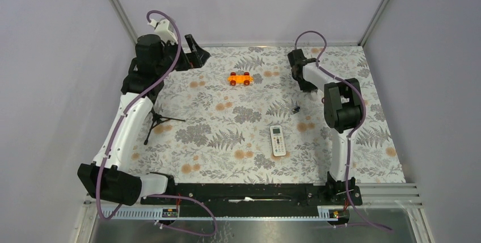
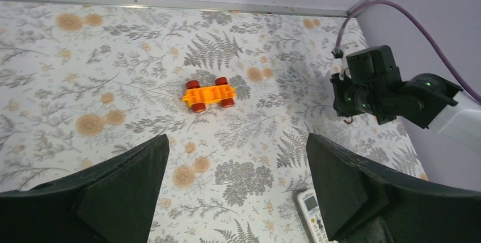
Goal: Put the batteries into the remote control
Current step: Turn over the remote control at the center of the board.
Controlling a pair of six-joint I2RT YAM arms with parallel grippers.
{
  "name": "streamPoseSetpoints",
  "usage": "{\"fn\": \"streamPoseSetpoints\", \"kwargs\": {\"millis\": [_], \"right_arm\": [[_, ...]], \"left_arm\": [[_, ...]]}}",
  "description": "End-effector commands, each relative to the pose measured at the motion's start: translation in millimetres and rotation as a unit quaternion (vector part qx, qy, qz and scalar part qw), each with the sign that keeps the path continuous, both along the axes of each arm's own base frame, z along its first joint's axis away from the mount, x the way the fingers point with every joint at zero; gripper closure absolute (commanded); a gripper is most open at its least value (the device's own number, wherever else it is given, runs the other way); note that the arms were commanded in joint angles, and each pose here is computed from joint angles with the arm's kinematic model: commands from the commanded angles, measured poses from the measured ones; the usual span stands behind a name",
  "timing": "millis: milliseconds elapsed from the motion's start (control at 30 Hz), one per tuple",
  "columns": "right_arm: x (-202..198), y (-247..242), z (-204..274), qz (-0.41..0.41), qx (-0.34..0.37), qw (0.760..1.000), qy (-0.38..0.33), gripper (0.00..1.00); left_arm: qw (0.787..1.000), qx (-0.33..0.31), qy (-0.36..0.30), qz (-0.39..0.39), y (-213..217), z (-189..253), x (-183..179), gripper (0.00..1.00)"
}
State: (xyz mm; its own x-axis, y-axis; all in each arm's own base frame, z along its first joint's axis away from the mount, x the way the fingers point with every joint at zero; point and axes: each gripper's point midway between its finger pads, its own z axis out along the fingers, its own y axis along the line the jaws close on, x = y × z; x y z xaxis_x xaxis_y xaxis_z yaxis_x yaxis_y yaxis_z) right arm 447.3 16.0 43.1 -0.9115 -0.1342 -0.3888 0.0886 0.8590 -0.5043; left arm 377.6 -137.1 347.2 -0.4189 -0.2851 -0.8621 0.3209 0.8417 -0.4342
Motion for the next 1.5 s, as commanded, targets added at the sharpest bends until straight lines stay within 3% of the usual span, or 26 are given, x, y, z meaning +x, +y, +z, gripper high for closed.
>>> {"fn": "streamPoseSetpoints", "kwargs": {"millis": [0,67,167,433,567,667,767,867,1000,1100,1300,1400,1467], "right_arm": [[5,-1,-1,0.0,-0.021,1.0,0.005,0.96],[4,4,-6,0.002,-0.007,1.0,0.011,0.77],[3,16,-12,0.005,0.032,0.999,0.02,0.57],[-2,46,7,-0.002,0.127,0.992,0.007,0.31],[-12,74,30,0.033,0.2,0.979,0.009,0.3],[-42,96,35,0.055,0.211,0.976,0.022,0.29],[-88,126,34,0.062,0.268,0.961,0.037,0.24],[-138,174,41,0.082,0.363,0.927,0.041,0.13],[-201,198,23,0.099,0.353,0.927,0.076,0.06],[-226,193,8,0.093,0.335,0.934,0.083,0.04],[-244,176,-21,0.085,0.293,0.947,0.098,0.04],[-249,186,-26,0.105,0.315,0.937,0.111,0.08],[-251,196,-28,0.121,0.338,0.925,0.12,0.15]], "left_arm": [[0.996,0.028,-0.017,0.078,28,25,11,0.01],[0.994,0.035,-0.016,0.106,40,29,12,0.01],[0.993,0.025,-0.017,0.115,49,35,10,0.01],[0.996,-0.011,-0.045,0.07,51,44,0,0.01],[0.991,-0.035,-0.04,0.126,75,46,4,0.01],[0.986,-0.08,-0.045,0.141,93,53,4,0.01],[0.99,-0.078,-0.058,0.1,82,60,-2,0.01],[0.993,-0.084,-0.064,0.056,66,63,-7,0.01],[0.996,-0.062,-0.07,-0.009,28,61,-20,0.01],[0.996,-0.053,-0.056,-0.05,0,53,-30,0.01],[0.993,-0.046,-0.035,-0.107,-43,32,-46,0.01],[0.991,-0.043,-0.027,-0.123,-57,25,-52,0.01],[0.991,-0.036,-0.023,-0.128,-64,21,-54,0.01]]}}
